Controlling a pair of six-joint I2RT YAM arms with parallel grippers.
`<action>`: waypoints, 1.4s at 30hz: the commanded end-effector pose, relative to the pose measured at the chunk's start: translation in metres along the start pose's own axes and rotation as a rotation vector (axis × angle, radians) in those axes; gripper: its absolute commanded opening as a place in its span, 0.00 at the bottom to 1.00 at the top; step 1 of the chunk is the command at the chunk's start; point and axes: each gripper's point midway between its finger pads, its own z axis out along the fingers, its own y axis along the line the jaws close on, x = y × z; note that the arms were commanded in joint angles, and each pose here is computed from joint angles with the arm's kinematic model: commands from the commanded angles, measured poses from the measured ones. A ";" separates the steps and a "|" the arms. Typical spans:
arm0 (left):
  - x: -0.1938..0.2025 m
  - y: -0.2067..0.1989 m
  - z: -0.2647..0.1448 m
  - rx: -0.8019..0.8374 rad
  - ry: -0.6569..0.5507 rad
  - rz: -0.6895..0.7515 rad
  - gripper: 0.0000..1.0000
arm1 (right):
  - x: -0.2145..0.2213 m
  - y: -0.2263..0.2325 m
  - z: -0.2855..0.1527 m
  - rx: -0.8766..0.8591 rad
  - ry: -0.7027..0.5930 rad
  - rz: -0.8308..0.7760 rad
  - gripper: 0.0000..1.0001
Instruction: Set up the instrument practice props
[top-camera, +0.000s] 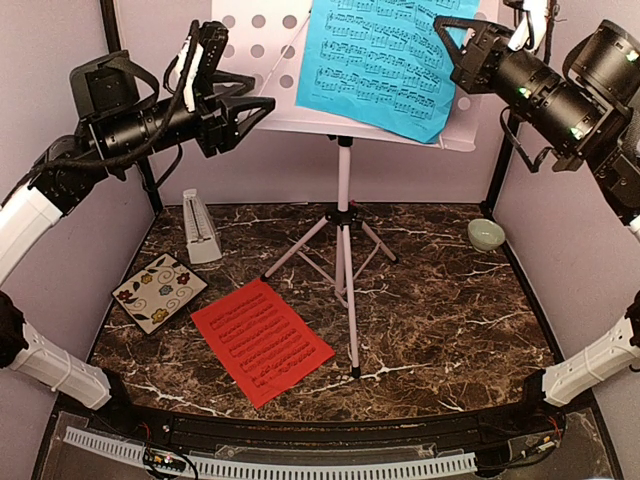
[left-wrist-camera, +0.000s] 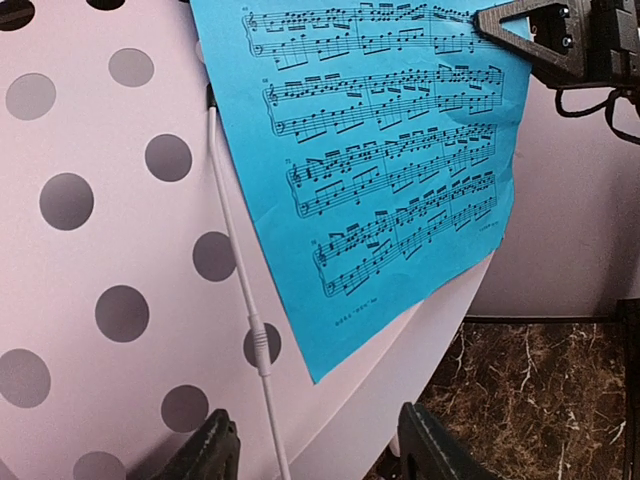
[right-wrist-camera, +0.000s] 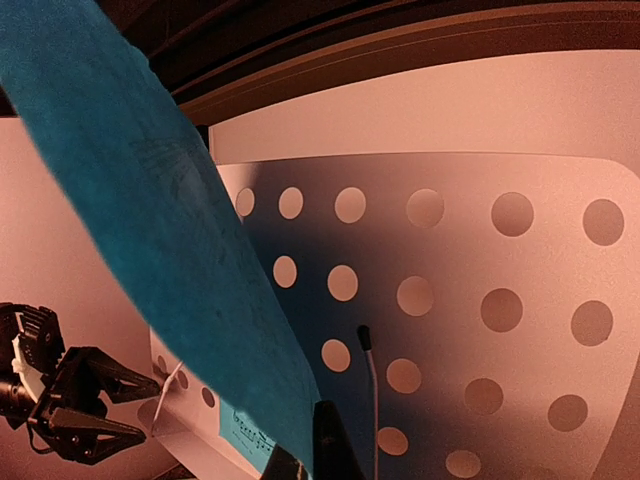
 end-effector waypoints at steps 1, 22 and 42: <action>-0.027 0.022 -0.006 -0.112 -0.061 0.033 0.55 | -0.015 -0.011 -0.003 0.042 -0.041 0.015 0.00; -0.055 0.023 0.034 -0.150 -0.088 0.027 0.39 | -0.013 -0.020 -0.008 0.077 -0.054 0.018 0.00; -0.067 0.031 0.041 -0.221 -0.130 0.018 0.05 | -0.008 -0.019 -0.004 0.097 -0.072 -0.016 0.00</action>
